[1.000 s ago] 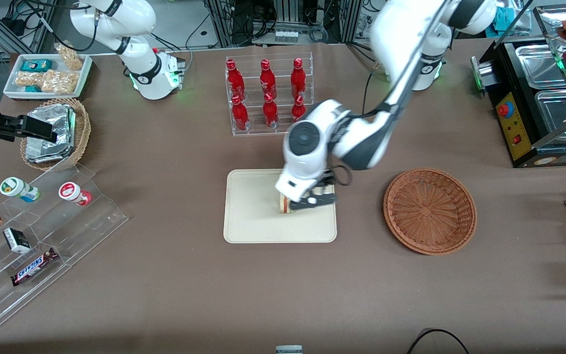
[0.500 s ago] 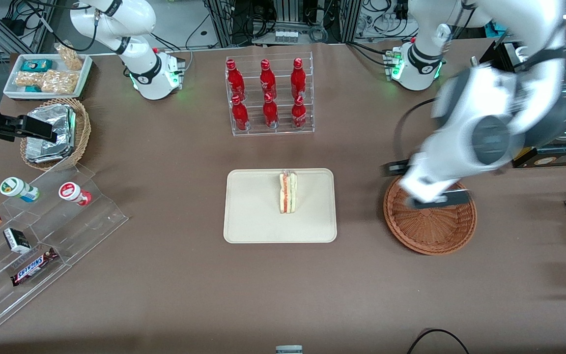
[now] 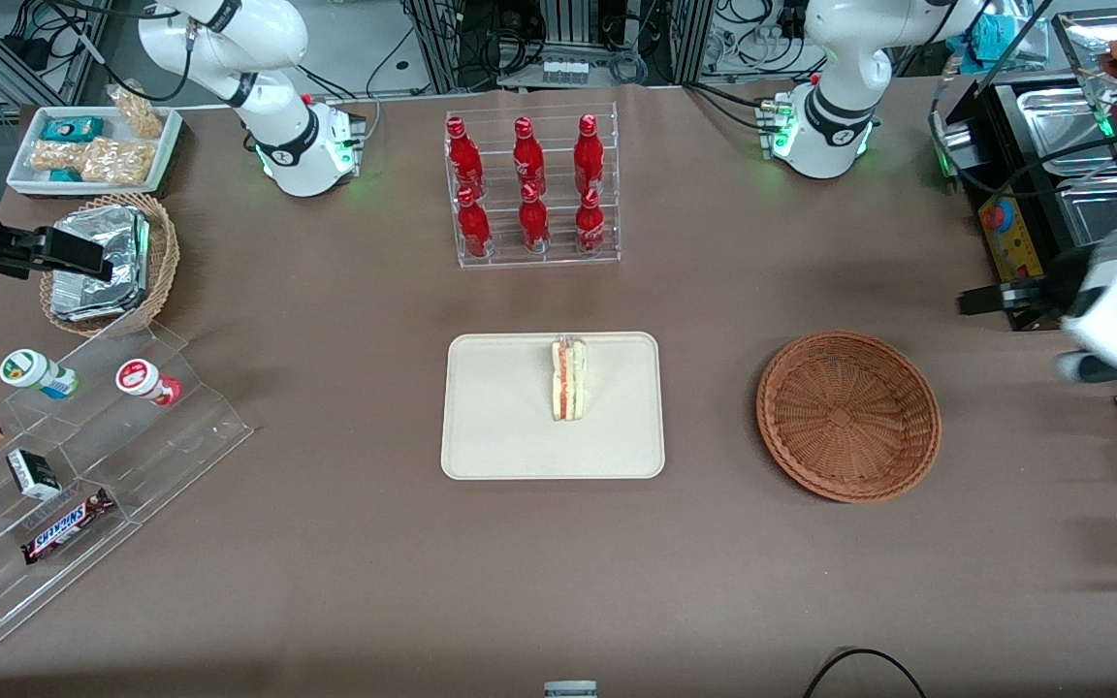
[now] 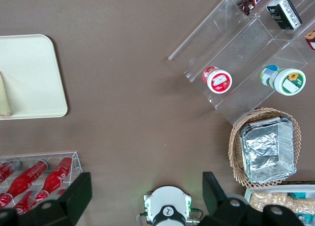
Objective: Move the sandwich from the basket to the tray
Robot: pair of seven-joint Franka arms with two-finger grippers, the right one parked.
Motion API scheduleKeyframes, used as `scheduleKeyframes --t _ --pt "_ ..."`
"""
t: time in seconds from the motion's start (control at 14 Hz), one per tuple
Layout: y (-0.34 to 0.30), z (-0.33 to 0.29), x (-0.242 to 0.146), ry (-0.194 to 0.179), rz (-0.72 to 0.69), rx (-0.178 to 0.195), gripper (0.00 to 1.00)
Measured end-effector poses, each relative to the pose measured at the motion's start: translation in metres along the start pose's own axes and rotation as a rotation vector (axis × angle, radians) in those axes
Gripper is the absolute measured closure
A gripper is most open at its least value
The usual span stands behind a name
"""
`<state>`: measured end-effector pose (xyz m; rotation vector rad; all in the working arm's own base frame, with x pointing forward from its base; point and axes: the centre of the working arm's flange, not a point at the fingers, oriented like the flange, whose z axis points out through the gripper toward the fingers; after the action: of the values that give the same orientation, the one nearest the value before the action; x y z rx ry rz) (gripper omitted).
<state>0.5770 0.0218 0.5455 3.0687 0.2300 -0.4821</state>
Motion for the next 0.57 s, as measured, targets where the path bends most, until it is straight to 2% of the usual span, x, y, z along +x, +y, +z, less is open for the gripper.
scheduleKeyframes --t 0.29,0.57 --pt "0.021 -0.030 -0.021 0.005 0.036 0.009 0.00" --pt "0.057 -0.062 -0.047 0.040 0.069 0.023 0.00"
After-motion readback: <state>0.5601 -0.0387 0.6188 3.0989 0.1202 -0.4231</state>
